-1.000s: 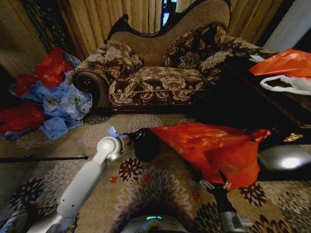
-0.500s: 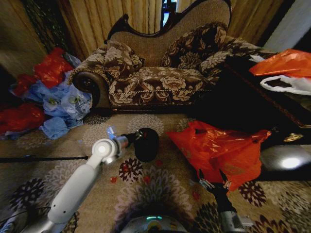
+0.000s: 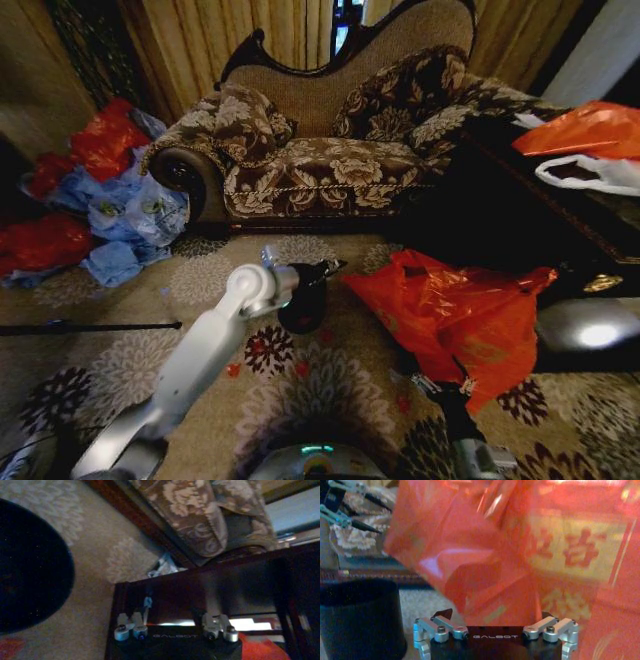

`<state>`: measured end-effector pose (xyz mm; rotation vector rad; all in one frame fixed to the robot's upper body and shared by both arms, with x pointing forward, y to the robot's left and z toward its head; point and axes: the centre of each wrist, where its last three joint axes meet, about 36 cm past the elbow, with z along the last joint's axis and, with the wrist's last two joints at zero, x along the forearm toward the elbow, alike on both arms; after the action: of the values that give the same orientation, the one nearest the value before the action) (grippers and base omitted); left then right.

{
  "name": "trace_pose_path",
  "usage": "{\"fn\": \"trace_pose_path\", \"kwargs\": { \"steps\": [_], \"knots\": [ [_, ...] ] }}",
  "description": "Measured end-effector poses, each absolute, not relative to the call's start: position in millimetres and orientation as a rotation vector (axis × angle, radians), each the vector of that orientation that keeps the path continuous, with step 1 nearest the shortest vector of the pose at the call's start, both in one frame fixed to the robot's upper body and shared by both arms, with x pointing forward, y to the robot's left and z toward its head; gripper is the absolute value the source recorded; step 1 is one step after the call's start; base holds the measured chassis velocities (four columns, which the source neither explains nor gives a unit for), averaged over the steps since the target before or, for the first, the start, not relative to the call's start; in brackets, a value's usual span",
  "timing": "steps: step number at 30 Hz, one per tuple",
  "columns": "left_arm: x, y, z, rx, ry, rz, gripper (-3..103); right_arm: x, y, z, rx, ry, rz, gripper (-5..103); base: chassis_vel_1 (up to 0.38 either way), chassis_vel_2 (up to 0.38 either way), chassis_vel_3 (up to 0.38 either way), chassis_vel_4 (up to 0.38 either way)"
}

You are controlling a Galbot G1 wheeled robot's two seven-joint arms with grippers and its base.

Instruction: Place a garbage bag over the trash bin.

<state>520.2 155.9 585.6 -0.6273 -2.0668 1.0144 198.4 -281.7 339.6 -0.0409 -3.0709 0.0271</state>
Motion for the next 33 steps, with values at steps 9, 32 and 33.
{"fn": "trace_pose_path", "kwargs": {
  "steps": [9, 32, 33],
  "knots": [
    [521.6, 155.1, 566.9, -0.665, -2.107, 0.723, 93, 203.3, -293.8, 319.8, -0.052, -3.043, 0.037, 100, 0.0, 0.0, 0.0, 0.0],
    [501.6, 101.4, 529.9, -0.823, -1.941, 0.663, 98, 203.7, -308.7, 315.2, -0.087, -3.027, 0.029, 100, 0.0, 0.0, 0.0, 0.0],
    [495.7, 104.1, 529.8, -0.827, -1.937, 0.661, 100, 203.4, -308.8, 315.0, -0.088, -3.026, 0.028, 100, 0.0, 0.0, 0.0, 0.0]
  ]
}}
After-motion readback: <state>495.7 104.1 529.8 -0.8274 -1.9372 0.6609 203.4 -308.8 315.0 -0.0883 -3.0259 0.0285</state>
